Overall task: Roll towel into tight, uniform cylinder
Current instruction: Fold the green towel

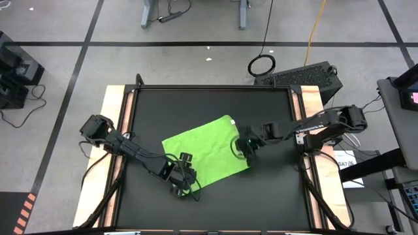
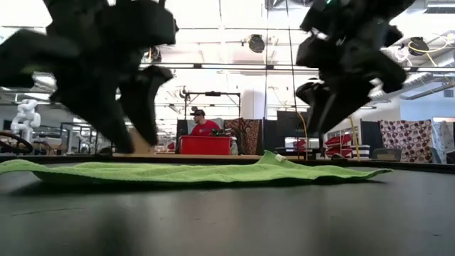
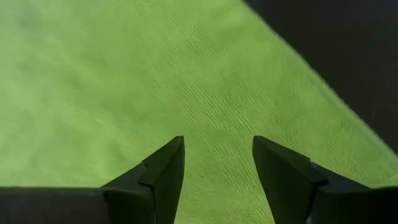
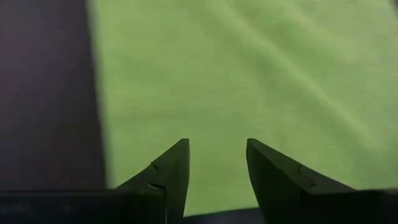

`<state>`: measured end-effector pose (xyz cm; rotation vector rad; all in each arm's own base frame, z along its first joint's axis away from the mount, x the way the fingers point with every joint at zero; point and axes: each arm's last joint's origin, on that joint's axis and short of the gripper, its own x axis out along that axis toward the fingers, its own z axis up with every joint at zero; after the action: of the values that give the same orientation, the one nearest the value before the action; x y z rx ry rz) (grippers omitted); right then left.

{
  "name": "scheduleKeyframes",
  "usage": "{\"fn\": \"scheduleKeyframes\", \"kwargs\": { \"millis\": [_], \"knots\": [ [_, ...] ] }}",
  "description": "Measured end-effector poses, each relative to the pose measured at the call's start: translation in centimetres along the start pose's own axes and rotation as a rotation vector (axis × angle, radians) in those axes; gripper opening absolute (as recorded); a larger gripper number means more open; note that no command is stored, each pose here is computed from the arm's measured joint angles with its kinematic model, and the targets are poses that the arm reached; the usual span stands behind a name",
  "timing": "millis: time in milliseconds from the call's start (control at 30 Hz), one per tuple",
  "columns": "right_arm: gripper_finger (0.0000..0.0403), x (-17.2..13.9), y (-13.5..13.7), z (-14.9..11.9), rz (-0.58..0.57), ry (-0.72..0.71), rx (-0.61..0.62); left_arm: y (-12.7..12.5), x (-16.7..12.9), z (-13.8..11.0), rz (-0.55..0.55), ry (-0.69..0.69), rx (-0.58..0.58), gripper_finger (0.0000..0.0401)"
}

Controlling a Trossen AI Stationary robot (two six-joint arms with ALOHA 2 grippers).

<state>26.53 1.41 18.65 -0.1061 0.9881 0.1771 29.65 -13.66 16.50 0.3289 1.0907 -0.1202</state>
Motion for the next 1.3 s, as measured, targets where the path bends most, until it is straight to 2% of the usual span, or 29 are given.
{"fn": "scheduleKeyframes", "kwargs": {
  "millis": [167,367,500,700,900,1133,1300],
  "knots": [
    [0.0150,0.0,3.7,-0.1,0.017,0.043,-0.103,0.0,-1.8,0.7,0.019,-0.097,0.006,0.0198],
    [0.0151,0.0,7.1,-0.6,0.008,0.076,-0.230,-2.3,-2.8,0.8,-0.018,-0.144,0.086,0.0198],
    [0.0160,-0.2,8.4,-1.0,-0.042,0.094,-0.289,-3.9,-3.4,0.4,-0.060,-0.147,0.078,0.0198],
    [0.0194,0.2,9.0,-1.3,-0.066,0.112,-0.304,-6.2,-3.7,-0.4,-0.106,-0.125,0.055,0.0198],
    [0.0207,2.0,9.0,-2.1,-0.102,0.209,-0.330,-8.2,-3.1,-1.5,-0.080,-0.073,0.075,0.0198],
    [0.0188,3.5,8.7,-2.5,-0.130,0.267,-0.341,-9.6,-2.9,-2.0,-0.089,-0.069,0.075,0.0198],
    [0.0160,3.9,8.4,-2.9,-0.127,0.249,-0.350,-10.3,-2.0,-2.6,-0.086,-0.043,0.082,0.0198]
  ]
}}
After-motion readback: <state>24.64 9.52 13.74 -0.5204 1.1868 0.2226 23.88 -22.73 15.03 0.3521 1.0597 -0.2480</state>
